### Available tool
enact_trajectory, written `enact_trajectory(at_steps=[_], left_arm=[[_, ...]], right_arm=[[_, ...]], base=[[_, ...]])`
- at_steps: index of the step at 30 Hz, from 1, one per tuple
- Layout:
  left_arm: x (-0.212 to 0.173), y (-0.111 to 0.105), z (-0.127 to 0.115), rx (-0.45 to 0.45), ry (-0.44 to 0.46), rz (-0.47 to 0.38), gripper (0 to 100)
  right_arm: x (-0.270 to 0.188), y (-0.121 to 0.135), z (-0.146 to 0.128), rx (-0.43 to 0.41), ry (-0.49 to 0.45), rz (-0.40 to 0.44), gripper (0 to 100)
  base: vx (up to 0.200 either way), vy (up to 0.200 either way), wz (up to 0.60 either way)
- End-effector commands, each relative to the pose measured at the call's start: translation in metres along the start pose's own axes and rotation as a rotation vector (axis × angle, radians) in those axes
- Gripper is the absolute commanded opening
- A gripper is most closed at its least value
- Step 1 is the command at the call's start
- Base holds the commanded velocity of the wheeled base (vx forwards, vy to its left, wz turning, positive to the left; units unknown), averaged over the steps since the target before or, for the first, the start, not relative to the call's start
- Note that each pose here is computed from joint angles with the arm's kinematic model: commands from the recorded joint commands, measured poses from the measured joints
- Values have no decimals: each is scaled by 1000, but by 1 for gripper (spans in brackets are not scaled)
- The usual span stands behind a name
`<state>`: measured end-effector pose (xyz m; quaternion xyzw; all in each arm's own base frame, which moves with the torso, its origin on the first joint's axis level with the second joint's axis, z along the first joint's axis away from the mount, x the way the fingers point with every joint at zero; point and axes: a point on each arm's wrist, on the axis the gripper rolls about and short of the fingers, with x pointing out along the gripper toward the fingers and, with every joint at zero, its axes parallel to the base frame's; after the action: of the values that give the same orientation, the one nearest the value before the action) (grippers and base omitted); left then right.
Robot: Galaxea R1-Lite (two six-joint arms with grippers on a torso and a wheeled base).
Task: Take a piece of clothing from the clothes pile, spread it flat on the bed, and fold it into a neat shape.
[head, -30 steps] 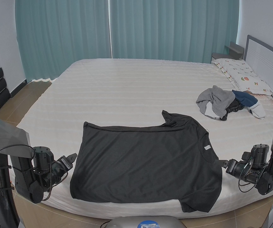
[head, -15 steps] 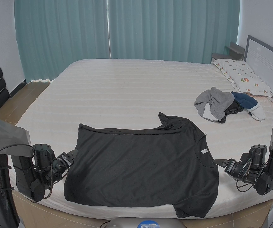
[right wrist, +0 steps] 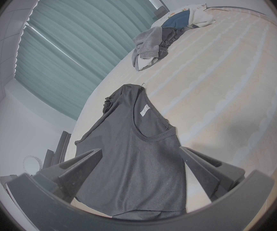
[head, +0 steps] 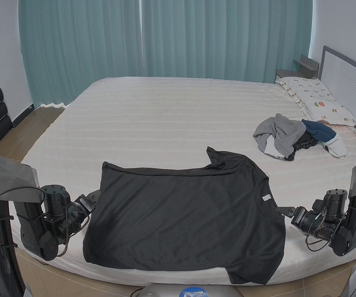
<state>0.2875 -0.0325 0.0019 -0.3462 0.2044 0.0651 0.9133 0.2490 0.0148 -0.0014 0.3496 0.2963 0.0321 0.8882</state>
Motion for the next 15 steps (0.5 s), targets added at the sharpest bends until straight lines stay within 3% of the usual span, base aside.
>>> enact_trajectory(at_steps=[1, 7, 15], left_arm=[[1, 2, 3, -28, -9, 4, 100], [2, 4, 5, -34, -14, 7, 100], [5, 7, 1, -33, 6, 14, 100]], right_arm=[[1, -1, -1, 1, 6, -3, 100], [1, 0, -2, 1, 9, -2, 100], [1, 0, -2, 0, 10, -1, 100]], base=[[0, 0, 0], [0, 200, 0], [0, 0, 0]])
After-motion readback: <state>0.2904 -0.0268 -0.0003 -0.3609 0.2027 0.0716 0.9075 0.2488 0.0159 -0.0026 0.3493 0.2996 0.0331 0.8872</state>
